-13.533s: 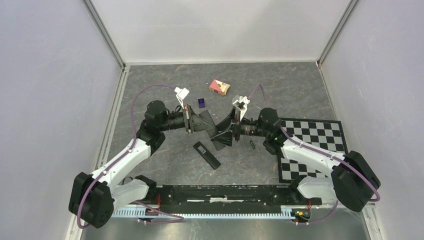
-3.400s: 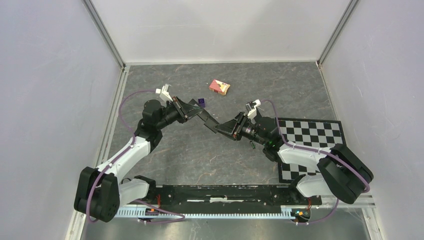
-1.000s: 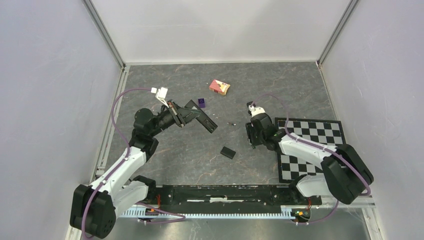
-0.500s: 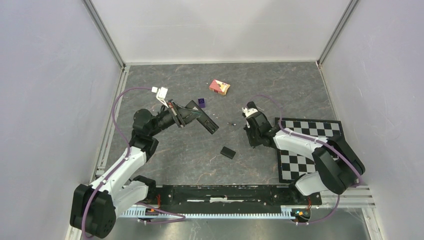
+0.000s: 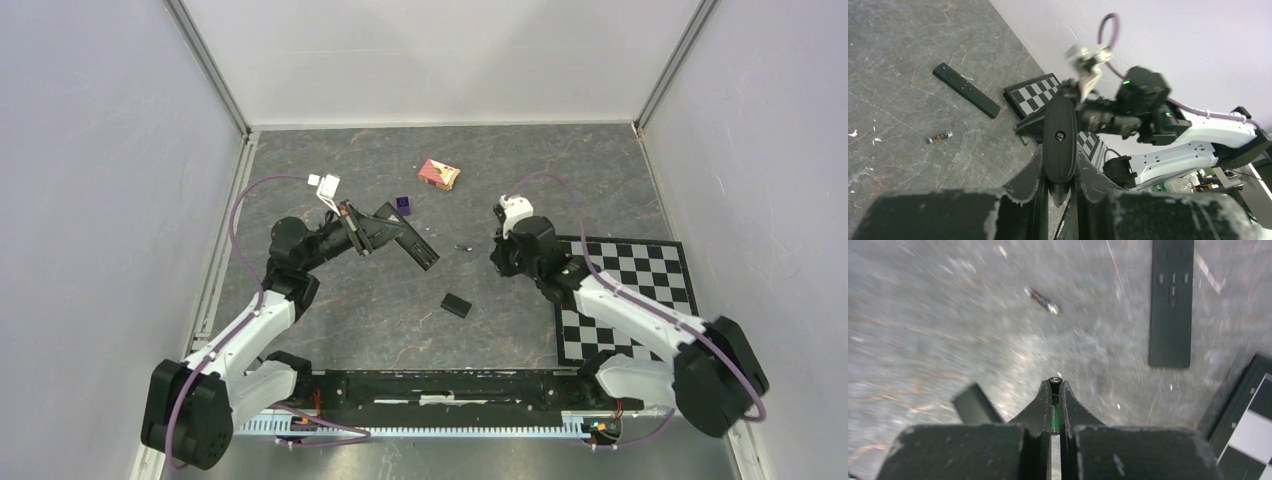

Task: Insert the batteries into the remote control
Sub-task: Pick up the battery from the center of the board, then load the battery into the remote control.

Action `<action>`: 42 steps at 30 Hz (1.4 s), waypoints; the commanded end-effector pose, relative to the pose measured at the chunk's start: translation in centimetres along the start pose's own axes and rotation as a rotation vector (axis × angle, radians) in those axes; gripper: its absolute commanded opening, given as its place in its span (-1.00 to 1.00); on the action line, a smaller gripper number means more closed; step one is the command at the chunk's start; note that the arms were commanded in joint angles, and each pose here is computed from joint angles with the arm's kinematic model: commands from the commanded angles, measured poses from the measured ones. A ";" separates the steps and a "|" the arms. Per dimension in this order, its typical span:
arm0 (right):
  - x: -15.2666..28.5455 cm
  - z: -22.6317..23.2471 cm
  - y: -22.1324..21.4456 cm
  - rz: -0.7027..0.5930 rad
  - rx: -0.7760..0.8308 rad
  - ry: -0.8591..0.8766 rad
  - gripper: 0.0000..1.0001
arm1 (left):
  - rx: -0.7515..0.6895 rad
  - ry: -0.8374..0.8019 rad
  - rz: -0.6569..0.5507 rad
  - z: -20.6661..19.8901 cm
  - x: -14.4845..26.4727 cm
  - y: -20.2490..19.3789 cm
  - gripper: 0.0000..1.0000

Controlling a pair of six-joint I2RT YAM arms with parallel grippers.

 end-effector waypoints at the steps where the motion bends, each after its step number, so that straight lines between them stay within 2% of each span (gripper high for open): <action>1: 3.3 2.5 8.1 -0.344 -0.034 0.164 -1.00 | 0.032 -0.010 -0.027 -0.8 -0.9 1.2 -0.96; 5: 7.2 5.6 11.8 -0.505 -0.017 0.392 -1.00 | 0.129 0.060 -0.033 0.4 -1.5 1.4 -0.96; 10: 11.1 8.7 13.5 -0.679 -0.026 0.656 -1.00 | 0.218 0.130 -0.024 1.9 -2.2 1.2 -0.96; 16: 13.4 10.9 14.1 -0.761 -0.012 0.860 -1.00 | 0.253 0.108 0.064 1.9 -3.0 0.2 -0.96; 22: 12.6 11.5 14.2 -0.752 0.000 0.865 -1.00 | 0.290 0.007 0.132 0.3 -3.5 -0.5 -0.96; 26: 11.9 12.1 14.2 -0.734 0.030 0.820 -1.00 | 0.307 -0.040 0.130 -0.6 -3.8 -0.5 -0.96; 32: 10.8 12.3 13.9 -0.709 0.077 0.732 -1.00 | 0.328 -0.056 0.127 -1.1 -4.0 -0.6 -0.96; 42: 9.6 12.5 13.1 -0.680 0.110 0.697 -1.00 | 0.362 -0.092 0.136 -1.6 -4.5 -1.1 -0.96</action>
Point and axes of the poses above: each gripper's point midway between its finger pads, its own x axis back along the fingers, its own z axis along the line the jaws close on, y = z × x, the point moved 3 cm from there along x, back along the fingers, and after that the axes turned 4 degrees about x, right-handed, at the moved point
